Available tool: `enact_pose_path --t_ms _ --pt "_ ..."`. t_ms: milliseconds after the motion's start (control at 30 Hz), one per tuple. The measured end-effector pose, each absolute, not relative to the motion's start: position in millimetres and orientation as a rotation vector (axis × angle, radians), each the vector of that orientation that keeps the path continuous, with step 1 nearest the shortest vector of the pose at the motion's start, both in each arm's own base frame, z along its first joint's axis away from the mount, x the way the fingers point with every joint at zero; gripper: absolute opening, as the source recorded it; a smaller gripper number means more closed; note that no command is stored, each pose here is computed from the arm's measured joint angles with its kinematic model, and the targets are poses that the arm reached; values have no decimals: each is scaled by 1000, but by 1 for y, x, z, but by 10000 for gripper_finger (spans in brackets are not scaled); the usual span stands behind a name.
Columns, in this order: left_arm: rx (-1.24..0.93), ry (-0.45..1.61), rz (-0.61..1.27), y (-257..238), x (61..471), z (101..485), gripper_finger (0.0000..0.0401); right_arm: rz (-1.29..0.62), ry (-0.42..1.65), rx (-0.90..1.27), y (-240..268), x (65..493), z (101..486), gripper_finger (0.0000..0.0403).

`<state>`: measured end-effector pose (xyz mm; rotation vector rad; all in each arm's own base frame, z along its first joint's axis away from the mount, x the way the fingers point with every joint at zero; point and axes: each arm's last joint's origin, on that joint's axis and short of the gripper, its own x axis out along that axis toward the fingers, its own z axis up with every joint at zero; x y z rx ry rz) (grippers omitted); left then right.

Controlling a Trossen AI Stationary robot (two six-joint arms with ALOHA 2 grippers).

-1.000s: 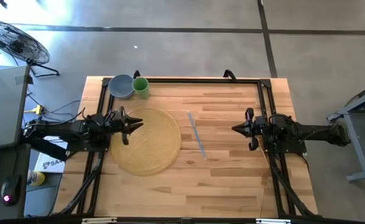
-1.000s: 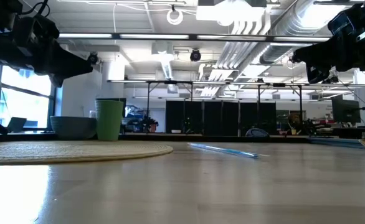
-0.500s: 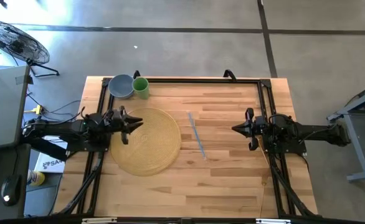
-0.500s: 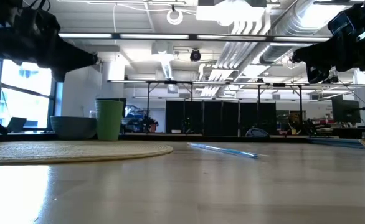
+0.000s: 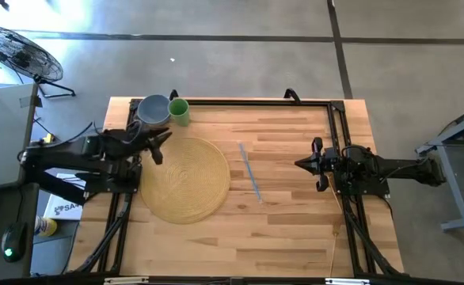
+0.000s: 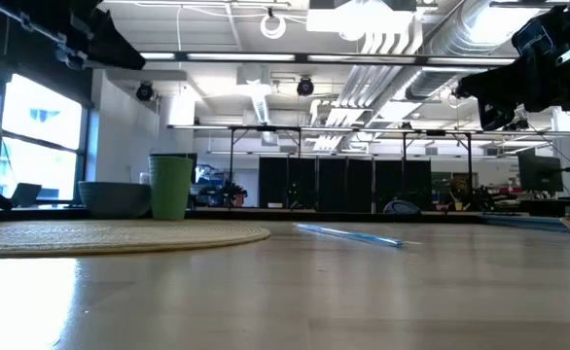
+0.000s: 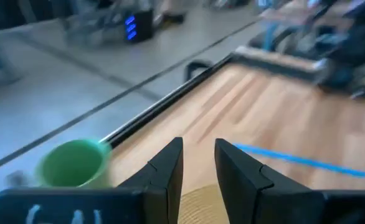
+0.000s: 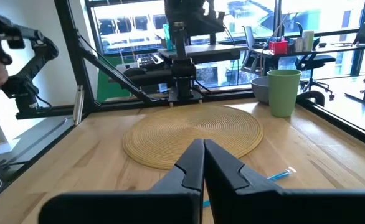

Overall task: Pick & Place Utensil
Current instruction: Put the blue bowl on the brown mat

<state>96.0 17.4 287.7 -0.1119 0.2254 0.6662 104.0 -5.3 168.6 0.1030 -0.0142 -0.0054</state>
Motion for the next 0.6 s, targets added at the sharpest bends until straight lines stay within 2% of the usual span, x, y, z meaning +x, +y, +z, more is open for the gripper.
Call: enact_pose_path --t_ms 200,333,600 --pt "-125 330 839 22 91 314 90 -5 -13 103 -5 104 169 0" --pt "-176 437 843 30 95 320 90 -5 -13 103 -5 104 169 0" --pt "-315 688 880 67 107 305 90 -5 -13 103 -5 104 169 0"
